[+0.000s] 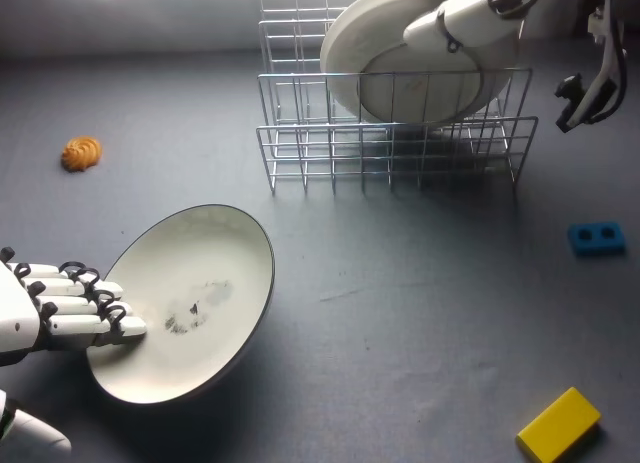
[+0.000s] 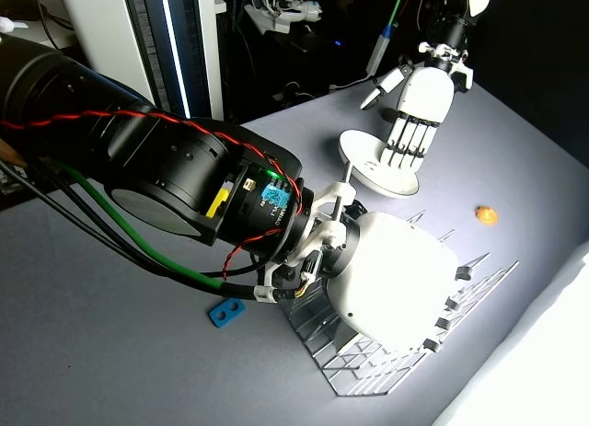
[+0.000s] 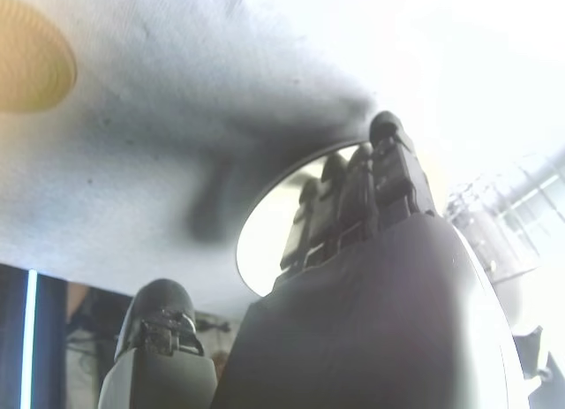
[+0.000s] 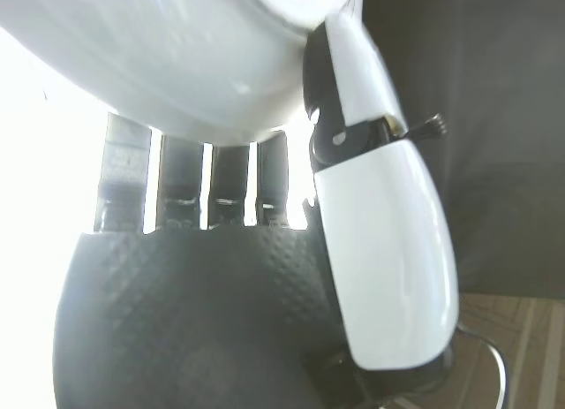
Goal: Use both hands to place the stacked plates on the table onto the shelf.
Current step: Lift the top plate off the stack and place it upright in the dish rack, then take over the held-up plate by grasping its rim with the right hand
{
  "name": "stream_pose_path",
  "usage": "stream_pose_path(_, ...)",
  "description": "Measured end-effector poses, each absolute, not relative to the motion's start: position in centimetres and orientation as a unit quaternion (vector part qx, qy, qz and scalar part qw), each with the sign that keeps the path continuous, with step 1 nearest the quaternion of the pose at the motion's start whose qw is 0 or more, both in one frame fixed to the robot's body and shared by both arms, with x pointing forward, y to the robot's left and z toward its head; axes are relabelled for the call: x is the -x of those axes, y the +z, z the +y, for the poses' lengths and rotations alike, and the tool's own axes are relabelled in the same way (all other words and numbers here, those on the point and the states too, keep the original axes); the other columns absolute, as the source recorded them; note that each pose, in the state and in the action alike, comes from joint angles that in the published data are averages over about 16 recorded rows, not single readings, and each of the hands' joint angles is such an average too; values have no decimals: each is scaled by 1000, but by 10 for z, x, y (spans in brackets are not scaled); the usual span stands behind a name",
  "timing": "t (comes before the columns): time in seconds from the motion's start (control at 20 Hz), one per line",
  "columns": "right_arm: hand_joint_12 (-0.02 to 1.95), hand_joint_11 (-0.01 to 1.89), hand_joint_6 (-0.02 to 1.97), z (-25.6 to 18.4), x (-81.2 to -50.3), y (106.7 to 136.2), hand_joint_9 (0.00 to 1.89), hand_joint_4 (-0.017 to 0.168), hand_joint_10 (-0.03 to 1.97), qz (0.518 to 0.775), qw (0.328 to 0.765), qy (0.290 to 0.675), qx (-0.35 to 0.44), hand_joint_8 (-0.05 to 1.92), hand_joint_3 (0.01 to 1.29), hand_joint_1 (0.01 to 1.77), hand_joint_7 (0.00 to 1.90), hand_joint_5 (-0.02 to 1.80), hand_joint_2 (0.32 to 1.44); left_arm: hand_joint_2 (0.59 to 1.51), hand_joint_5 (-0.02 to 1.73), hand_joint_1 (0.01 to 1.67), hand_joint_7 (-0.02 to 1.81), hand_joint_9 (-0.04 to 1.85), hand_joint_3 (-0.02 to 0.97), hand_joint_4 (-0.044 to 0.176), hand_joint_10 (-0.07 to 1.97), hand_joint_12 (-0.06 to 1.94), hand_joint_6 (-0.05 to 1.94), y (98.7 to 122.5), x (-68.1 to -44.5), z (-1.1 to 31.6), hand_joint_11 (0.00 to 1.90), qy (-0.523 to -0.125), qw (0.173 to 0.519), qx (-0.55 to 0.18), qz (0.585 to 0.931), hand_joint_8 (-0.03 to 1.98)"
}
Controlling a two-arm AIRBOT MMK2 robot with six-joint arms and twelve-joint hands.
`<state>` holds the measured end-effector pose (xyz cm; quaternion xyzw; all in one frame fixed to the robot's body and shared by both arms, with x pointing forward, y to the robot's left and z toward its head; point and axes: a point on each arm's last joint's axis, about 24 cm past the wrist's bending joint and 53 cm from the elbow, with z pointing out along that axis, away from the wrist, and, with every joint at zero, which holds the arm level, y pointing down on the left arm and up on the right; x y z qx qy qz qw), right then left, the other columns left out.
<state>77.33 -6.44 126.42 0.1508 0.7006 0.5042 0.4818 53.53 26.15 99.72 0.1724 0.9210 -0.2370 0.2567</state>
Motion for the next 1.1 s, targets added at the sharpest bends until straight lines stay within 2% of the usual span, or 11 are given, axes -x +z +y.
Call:
stream_pose_path(0.3,1356,449,428,-63,-761,1287,818,-5,411,688,519,498,-102,111,12,1001,926,752,1196,1129,20,15,26,-22,11,1,-37,29,-13,997,-534,262,37,-237,255,-162,923,-7)
stream_pose_path(0.5,1320,362,156,-52,-740,1311,767,-3,330,665,563,489,-32,49,12,944,903,750,1214,1129,20,16,23,-22,11,1,-37,28,-13,997,-534,263,36,-236,256,-161,924,-6)
stream_pose_path(0.65,1290,285,108,-37,-719,1322,695,-1,264,646,596,476,34,35,12,899,837,712,1231,1129,22,16,21,-22,11,0,-37,26,-13,997,-534,263,34,-235,256,-160,924,-5)
stream_pose_path(0.85,1123,194,80,-8,-687,1323,533,1,178,620,625,458,126,32,12,876,645,576,1224,1129,24,16,19,-23,11,0,-36,25,-13,997,-535,263,34,-235,257,-159,924,-4)
stream_pose_path(1.1,764,81,43,33,-651,1302,299,3,81,605,623,448,211,28,12,951,361,354,1148,1129,22,16,15,-23,11,0,-36,25,-13,997,-535,263,33,-234,257,-157,924,-4)
